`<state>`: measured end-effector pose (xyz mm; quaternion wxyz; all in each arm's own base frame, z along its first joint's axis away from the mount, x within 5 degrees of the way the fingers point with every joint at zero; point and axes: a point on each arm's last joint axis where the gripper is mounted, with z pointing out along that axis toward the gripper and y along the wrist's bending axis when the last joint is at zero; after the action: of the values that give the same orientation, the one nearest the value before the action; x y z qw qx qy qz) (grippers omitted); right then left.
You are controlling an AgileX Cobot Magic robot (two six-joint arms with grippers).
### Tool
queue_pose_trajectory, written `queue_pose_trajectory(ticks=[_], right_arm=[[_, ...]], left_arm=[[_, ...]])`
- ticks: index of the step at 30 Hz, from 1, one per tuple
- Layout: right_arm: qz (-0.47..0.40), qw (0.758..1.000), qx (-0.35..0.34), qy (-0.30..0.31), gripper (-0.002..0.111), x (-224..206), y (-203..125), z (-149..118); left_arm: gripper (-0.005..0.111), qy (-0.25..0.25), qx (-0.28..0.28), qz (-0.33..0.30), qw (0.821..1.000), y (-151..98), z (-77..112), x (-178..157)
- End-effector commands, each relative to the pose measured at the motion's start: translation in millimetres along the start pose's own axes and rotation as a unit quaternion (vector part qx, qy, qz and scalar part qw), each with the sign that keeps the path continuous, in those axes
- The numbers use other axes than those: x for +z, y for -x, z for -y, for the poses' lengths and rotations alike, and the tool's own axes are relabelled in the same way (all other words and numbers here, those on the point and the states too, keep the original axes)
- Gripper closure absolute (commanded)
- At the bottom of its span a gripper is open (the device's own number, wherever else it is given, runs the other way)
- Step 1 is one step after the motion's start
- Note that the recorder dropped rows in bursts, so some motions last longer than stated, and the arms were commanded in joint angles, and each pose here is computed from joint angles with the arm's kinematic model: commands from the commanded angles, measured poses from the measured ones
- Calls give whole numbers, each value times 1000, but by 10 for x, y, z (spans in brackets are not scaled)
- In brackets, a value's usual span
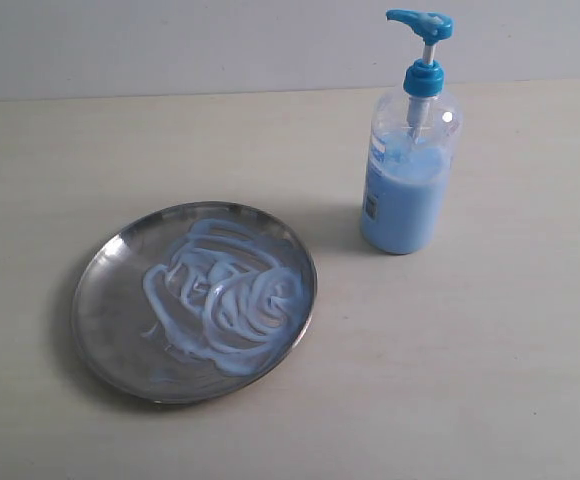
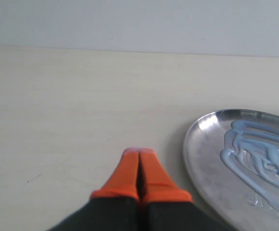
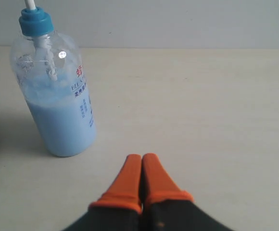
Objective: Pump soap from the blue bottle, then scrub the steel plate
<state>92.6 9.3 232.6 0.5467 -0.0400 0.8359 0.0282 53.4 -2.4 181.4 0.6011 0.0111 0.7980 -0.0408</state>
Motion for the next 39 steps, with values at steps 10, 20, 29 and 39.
queue_pose_trajectory(ticks=[10, 20, 29, 39], right_arm=[[-14, 1000, -1, -2, 108, 165, 351, 0], [-6, 1000, 0, -1, 108, 261, 581, -2], [-2, 1000, -1, -1, 108, 261, 589, -2], [-3, 1000, -1, -1, 108, 261, 587, -2]], left_arm=[[107, 0, 0, 6, 1000, 0, 0, -1], [107, 0, 0, 6, 1000, 0, 0, -1], [107, 0, 0, 6, 1000, 0, 0, -1], [107, 0, 0, 6, 1000, 0, 0, -1]])
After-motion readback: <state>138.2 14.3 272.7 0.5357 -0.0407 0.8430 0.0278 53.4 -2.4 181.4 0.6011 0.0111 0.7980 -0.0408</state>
